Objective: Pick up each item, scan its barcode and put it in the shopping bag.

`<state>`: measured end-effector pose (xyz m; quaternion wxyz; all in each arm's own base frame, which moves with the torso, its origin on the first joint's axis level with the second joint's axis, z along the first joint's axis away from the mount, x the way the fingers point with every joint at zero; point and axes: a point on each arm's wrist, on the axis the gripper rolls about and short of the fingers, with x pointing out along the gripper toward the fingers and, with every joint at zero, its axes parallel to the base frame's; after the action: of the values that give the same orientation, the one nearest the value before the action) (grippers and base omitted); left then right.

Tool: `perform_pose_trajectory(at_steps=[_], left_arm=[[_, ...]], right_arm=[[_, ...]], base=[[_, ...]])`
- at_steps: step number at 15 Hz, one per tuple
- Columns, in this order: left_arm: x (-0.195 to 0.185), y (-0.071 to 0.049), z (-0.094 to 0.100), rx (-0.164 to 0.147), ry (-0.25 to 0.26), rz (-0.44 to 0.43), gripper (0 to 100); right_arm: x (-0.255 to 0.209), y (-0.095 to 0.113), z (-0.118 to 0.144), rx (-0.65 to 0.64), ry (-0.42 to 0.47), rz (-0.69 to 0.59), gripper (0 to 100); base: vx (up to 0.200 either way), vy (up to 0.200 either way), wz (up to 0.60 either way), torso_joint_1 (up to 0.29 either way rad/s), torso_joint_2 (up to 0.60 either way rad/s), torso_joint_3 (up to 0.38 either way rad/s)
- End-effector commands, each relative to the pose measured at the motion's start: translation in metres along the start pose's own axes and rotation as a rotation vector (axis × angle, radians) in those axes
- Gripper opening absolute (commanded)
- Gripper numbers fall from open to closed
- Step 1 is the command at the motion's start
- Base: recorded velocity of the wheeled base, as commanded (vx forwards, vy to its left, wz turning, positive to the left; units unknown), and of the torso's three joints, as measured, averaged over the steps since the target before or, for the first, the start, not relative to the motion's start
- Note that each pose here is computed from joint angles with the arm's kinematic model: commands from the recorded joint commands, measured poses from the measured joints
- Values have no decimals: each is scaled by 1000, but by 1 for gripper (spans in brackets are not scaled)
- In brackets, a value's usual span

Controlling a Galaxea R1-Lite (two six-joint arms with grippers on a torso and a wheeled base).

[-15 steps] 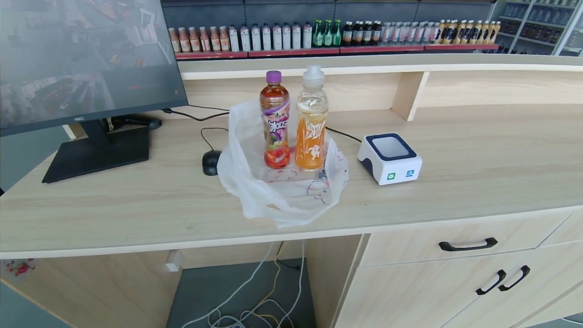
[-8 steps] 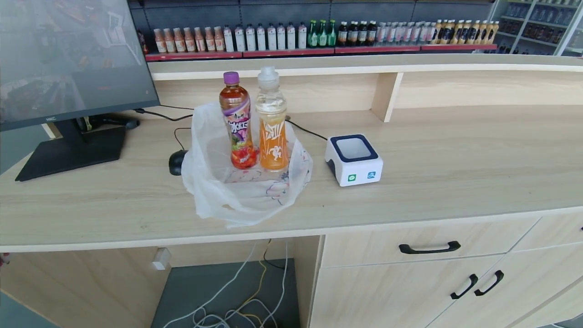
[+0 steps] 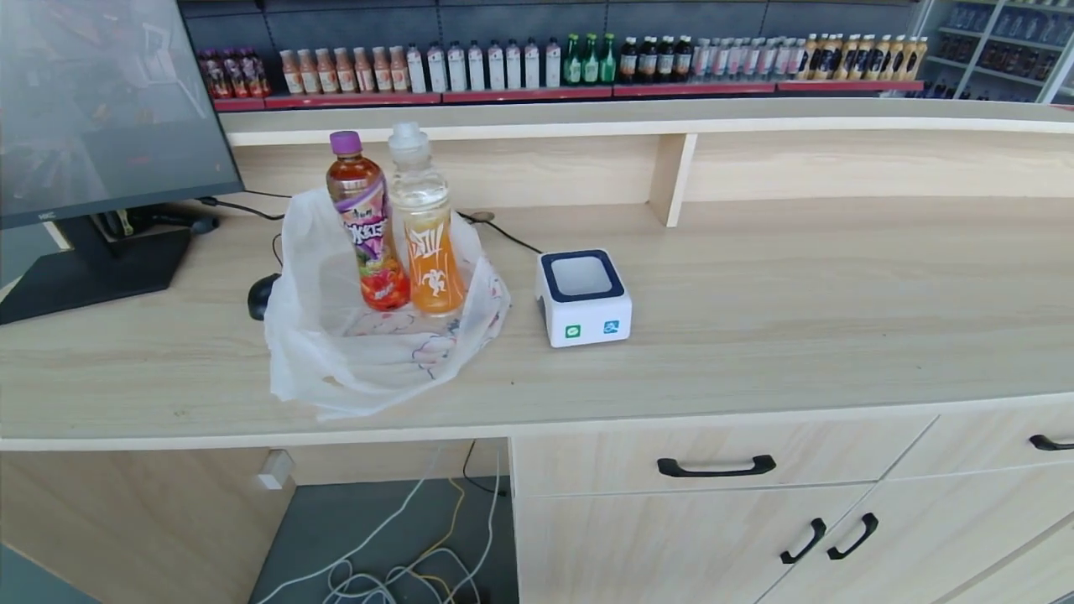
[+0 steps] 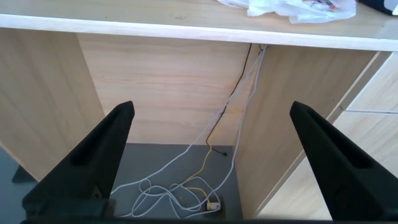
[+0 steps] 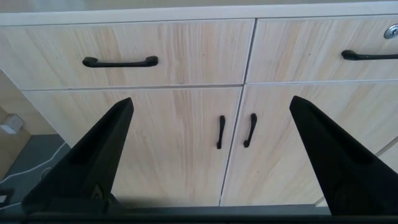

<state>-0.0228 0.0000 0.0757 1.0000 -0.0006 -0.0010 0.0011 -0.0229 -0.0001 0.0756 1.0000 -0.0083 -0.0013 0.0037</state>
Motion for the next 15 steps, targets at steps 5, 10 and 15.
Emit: perform_pose_trajectory(at_steps=[5,10,15], left_arm=[[0,0,0,1,-1,1,100],[0,0,0,1,-1,1,100],[0,0,0,4,-1,1,100]], right_arm=[[0,0,0,3,1,0,100],[0,0,0,1,1,0,100],[0,0,0,1,1,2,100]], base=[[0,-40,0,-10,16,13],[0,0,0,-139,283,134],[0,0,0,-98,195,94]])
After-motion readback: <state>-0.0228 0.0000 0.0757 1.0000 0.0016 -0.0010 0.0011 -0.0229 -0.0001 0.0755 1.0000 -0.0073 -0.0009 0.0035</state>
